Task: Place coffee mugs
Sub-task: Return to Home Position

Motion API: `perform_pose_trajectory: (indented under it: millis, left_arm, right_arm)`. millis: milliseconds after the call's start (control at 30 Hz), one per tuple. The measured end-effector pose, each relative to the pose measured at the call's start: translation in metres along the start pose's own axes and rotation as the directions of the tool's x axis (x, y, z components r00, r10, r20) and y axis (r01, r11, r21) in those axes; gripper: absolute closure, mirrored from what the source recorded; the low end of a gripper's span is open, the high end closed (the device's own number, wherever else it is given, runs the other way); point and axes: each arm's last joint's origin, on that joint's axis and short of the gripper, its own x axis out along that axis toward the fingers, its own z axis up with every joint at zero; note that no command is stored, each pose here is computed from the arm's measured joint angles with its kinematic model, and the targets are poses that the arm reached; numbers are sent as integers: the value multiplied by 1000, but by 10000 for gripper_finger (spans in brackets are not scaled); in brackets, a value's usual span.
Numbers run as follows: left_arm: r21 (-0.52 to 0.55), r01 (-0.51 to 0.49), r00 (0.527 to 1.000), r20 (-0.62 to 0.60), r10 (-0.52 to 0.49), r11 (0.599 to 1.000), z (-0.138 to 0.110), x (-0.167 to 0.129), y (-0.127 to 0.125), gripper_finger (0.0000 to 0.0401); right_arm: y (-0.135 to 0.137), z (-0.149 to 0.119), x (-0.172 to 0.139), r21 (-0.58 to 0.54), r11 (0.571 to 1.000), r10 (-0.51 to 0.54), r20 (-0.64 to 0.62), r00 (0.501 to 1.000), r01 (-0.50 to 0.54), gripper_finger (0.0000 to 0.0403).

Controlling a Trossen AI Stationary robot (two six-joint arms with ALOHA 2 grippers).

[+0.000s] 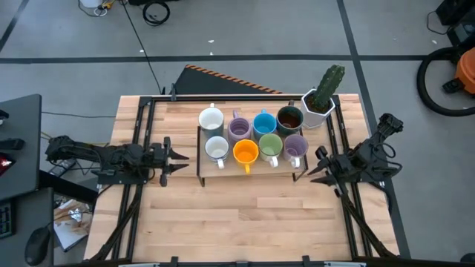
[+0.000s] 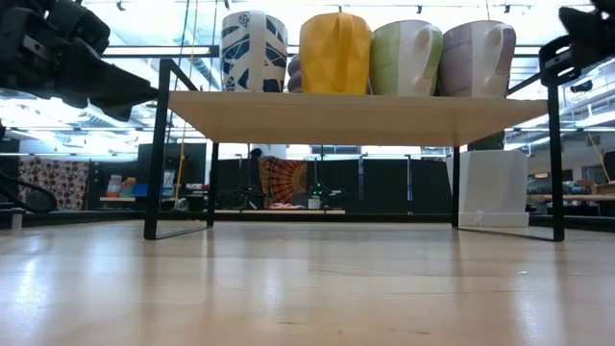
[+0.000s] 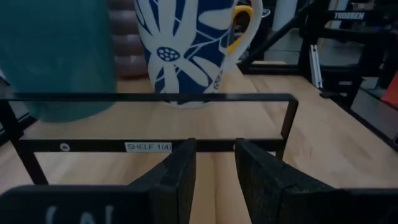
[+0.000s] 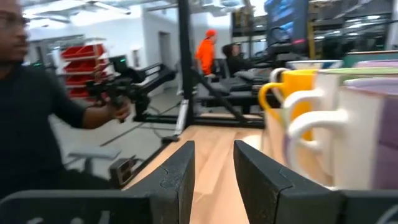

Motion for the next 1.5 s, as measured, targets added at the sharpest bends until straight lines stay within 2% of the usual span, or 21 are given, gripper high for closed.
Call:
perform_pose_trajectory:
  millis: [133, 233, 400, 500, 1500]
  left_arm:
    - [32, 11, 1000, -6, -11, 999, -1, 0, 0, 283]
    - [51, 7, 1000, 29, -8, 999, 3, 0, 0, 283]
    - [-98, 11, 997, 72, -4, 995, 7, 0, 0, 283]
    - [-142, 14, 997, 72, -4, 990, 7, 0, 0, 283]
    - [-145, 13, 997, 73, -3, 989, 7, 0, 0, 283]
  right_arm:
    - [1, -1, 0, 7, 999, 39, -12, 999, -39, 287]
    - [0, -1, 0, 45, 999, 3, -6, 1000, -3, 287]
    - [-1, -1, 0, 72, 997, -22, -6, 1000, 22, 286]
    - [-1, -1, 0, 62, 998, -23, -6, 1000, 23, 285]
    - [-1, -1, 0, 78, 997, -24, -6, 1000, 25, 286]
